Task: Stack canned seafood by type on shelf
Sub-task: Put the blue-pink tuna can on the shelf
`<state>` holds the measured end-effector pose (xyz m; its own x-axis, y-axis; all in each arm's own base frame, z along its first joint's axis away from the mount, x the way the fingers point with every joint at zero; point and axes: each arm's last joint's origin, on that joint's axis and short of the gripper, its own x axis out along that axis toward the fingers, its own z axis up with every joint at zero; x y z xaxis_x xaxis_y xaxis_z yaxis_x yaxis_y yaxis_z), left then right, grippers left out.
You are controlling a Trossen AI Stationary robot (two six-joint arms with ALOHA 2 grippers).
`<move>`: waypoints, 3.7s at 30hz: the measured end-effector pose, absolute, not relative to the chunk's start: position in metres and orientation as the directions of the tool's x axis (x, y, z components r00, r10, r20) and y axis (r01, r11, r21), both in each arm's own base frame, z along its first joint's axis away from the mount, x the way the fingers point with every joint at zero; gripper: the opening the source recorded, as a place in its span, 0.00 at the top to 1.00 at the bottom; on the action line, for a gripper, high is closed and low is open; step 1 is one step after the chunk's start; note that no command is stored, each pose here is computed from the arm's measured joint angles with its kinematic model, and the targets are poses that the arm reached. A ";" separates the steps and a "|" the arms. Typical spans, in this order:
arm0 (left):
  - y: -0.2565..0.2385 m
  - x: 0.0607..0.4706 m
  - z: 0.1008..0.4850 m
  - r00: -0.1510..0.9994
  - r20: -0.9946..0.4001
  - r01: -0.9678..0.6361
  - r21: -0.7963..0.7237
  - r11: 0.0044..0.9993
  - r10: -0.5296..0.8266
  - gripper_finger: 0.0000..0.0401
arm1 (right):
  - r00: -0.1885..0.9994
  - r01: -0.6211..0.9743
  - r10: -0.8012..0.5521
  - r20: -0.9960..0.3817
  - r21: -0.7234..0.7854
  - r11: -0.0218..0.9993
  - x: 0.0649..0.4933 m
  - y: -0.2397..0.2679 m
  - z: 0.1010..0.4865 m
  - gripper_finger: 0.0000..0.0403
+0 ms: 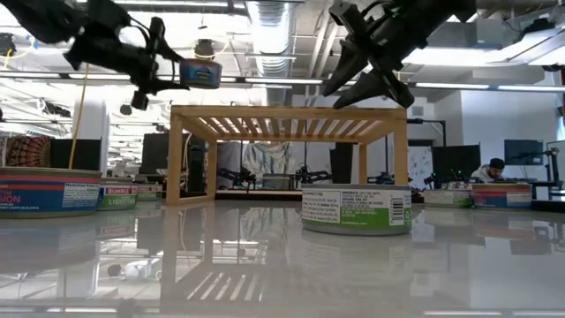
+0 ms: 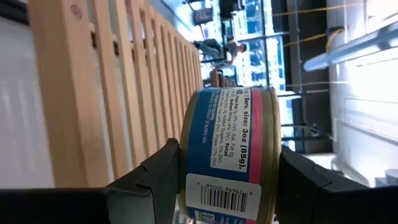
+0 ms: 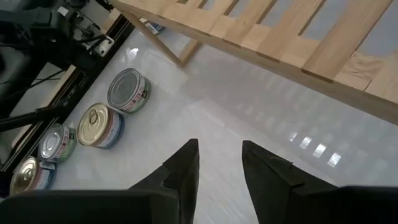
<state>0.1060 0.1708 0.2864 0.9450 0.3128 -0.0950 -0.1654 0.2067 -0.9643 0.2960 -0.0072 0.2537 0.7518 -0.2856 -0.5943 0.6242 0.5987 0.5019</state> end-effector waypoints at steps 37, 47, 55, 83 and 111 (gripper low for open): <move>0.229 0.136 0.259 0.942 -0.212 -0.292 -0.899 0.328 0.259 0.48 | 0.750 0.630 -0.287 -0.596 0.512 0.584 0.296 -0.007 0.254 0.63; 0.229 0.136 0.259 0.940 -0.209 -0.302 -0.877 0.374 0.270 0.48 | 0.750 0.629 -0.287 -0.596 0.510 0.586 0.296 -0.007 0.254 0.63; 0.229 0.136 0.259 0.938 -0.209 -0.306 -0.873 0.380 0.275 0.47 | 0.750 0.629 -0.287 -0.596 0.508 0.589 0.296 -0.007 0.254 0.63; 0.230 0.138 0.258 0.893 -0.245 -0.381 -0.857 0.347 0.376 0.38 | 0.750 0.629 -0.287 -0.596 0.506 0.590 0.296 -0.007 0.254 0.63; 0.230 0.138 0.258 0.897 -0.244 -0.409 -0.774 0.483 0.368 0.38 | 0.745 0.640 -0.308 -0.592 0.502 0.581 0.296 -0.008 0.254 0.63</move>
<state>0.1379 0.2301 0.2576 0.8972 0.3682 -0.2437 -0.4086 0.4833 -0.7743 0.2957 -0.0079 0.2536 0.7445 -0.3085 -0.5920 0.6403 0.5810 0.5025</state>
